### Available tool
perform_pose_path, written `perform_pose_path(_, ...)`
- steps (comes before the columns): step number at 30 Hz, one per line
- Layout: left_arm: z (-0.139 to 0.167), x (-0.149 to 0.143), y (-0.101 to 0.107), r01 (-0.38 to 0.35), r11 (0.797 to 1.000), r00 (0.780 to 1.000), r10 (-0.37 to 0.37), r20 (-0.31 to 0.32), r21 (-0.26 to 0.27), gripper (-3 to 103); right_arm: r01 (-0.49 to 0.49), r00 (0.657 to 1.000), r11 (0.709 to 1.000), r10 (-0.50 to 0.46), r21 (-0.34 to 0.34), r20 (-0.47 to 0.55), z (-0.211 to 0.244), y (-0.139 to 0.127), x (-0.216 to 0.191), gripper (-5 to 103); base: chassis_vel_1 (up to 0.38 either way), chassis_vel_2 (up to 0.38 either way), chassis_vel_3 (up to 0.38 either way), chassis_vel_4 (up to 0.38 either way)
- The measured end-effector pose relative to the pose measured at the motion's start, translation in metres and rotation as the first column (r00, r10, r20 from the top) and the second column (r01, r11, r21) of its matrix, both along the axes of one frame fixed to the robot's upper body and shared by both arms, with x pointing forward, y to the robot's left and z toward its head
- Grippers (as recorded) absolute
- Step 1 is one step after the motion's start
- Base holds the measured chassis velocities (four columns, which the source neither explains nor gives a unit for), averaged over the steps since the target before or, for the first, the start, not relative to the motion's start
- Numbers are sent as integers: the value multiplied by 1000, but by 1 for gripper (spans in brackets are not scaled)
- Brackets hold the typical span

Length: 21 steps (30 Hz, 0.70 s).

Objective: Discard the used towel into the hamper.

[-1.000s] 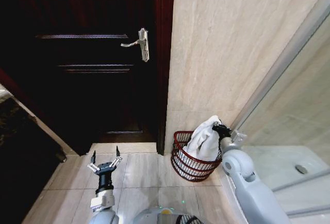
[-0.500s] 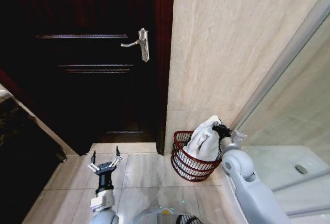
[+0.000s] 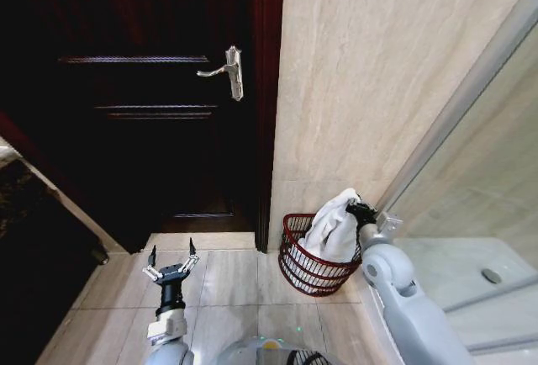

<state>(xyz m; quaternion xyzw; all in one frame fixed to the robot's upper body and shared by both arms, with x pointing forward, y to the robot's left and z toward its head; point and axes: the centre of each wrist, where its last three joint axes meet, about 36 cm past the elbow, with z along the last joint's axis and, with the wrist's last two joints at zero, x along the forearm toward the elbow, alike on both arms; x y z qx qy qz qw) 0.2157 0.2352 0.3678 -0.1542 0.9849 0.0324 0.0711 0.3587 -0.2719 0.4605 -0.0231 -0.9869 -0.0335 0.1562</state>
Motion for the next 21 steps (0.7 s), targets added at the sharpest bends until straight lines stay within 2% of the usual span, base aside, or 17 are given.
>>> perform_pose_path(2,3,5,0,4,1000,1000,-3,14,-18,100,-53,996,998,51,-23,-75,-10,-8,-16,19,0,0,0,0)
perform_pose_path(3,3,5,0,4,1000,1000,-3,14,-18,100,-53,996,998,51,-23,-75,-10,-8,-16,19,0,0,0,0)
perform_pose_path(7,5,7,1,16,1000,1000,-15,17,-19,100,-56,996,998,54,-24,-68,-7,-3,-26,40,0,0,0,0)
perform_pose_path(9,4,8,1,18,1000,1000,-17,17,-19,100,-56,996,998,54,-23,-64,-6,-3,-25,40,0,0,0,0)
perform_pose_path(11,4,9,0,19,1000,1000,-19,17,-20,100,-60,996,998,58,-24,-60,0,-1,-24,51,0,0,0,0)
perform_pose_path(12,4,9,0,19,1000,1000,-19,17,-20,100,-60,996,998,58,-24,-60,0,-1,-24,51,0,0,0,0)
perform_pose_path(15,4,10,1,19,1000,1000,-18,19,-22,100,-58,992,998,56,-18,-114,19,6,-31,67,0,0,0,0)
perform_pose_path(16,4,10,1,19,1000,1000,-18,19,-22,100,-58,992,998,56,-18,-114,19,6,-31,67,0,0,0,0)
perform_pose_path(19,2,11,1,17,1000,1000,-17,16,-25,100,-69,978,998,66,-7,-198,38,15,-42,83,0,0,0,0)
perform_pose_path(20,2,11,1,17,1000,1000,-17,16,-25,100,-69,978,998,66,-7,-198,38,15,-42,83,0,0,0,0)
perform_pose_path(21,1,11,1,17,1000,1000,-17,14,-26,100,-68,974,998,66,-2,-218,39,17,-43,89,0,0,0,0)
